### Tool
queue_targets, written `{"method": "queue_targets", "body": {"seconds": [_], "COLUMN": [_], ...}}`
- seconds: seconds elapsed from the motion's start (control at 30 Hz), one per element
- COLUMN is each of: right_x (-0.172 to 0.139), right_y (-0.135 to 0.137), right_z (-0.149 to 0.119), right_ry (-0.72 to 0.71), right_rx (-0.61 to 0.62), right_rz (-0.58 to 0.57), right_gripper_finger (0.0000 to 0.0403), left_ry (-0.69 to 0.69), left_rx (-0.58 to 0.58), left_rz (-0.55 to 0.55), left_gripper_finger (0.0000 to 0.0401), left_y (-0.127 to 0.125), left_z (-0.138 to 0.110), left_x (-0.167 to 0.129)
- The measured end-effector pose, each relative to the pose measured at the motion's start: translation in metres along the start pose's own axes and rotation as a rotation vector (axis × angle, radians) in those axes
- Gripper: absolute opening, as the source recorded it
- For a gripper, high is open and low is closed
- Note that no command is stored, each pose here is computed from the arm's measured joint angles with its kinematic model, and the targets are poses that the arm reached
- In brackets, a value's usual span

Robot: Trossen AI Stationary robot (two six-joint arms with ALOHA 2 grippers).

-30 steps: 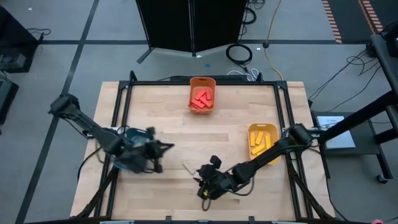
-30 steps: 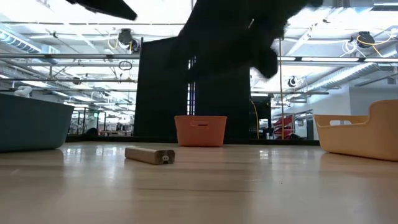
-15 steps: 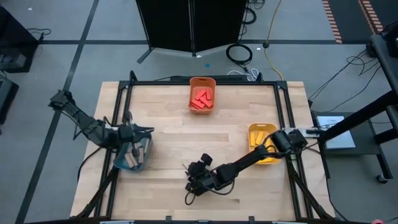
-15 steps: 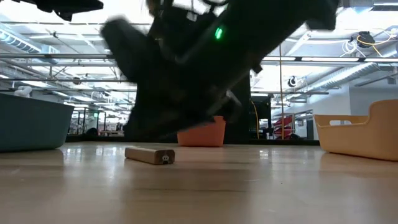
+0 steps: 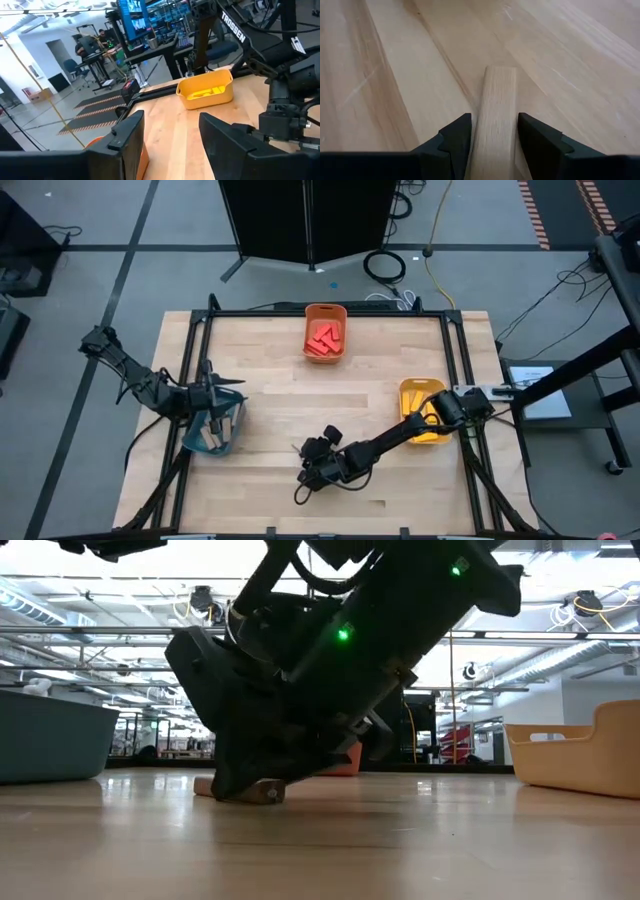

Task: Sort blocks
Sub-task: Put the brown block into the blue bin

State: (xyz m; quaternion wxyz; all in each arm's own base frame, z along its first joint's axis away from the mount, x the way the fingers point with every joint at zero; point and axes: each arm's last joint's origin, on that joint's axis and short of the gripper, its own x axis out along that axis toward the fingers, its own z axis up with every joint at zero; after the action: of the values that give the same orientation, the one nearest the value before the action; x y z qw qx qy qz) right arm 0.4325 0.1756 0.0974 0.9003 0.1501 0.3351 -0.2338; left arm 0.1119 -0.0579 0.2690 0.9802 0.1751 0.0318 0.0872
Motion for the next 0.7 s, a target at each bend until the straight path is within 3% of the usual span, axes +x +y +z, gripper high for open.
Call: {"method": "queue_targets", "body": {"seconds": [0.23, 0.4, 0.57, 0.7], "right_x": [0.003, 0.005, 0.004, -0.002], "right_y": [-0.002, 0.0, 0.009, 0.017], "right_z": [0.0, 0.011, 0.037, 0.069], "right_ry": [0.011, 0.017, -0.018, -0.095], "right_rx": [-0.011, -0.068, -0.154, -0.284], "right_rz": [-0.005, 0.014, 0.036, 0.056], "right_gripper_finger": [0.0152, 0.0122, 0.0092, 0.0095], "left_ry": [0.003, -0.002, -0.013, -0.015], "left_rx": [0.012, 0.022, 0.01, 0.007], "left_rz": [-0.001, 0.001, 0.005, 0.005], "left_gripper_finger": [0.019, 0.019, 0.019, 0.019], "left_y": [0.0, 0.001, 0.003, 0.004], "left_z": [0.0, 0.0, 0.001, 0.001], "left_x": [0.0, -0.001, -0.003, -0.003]}}
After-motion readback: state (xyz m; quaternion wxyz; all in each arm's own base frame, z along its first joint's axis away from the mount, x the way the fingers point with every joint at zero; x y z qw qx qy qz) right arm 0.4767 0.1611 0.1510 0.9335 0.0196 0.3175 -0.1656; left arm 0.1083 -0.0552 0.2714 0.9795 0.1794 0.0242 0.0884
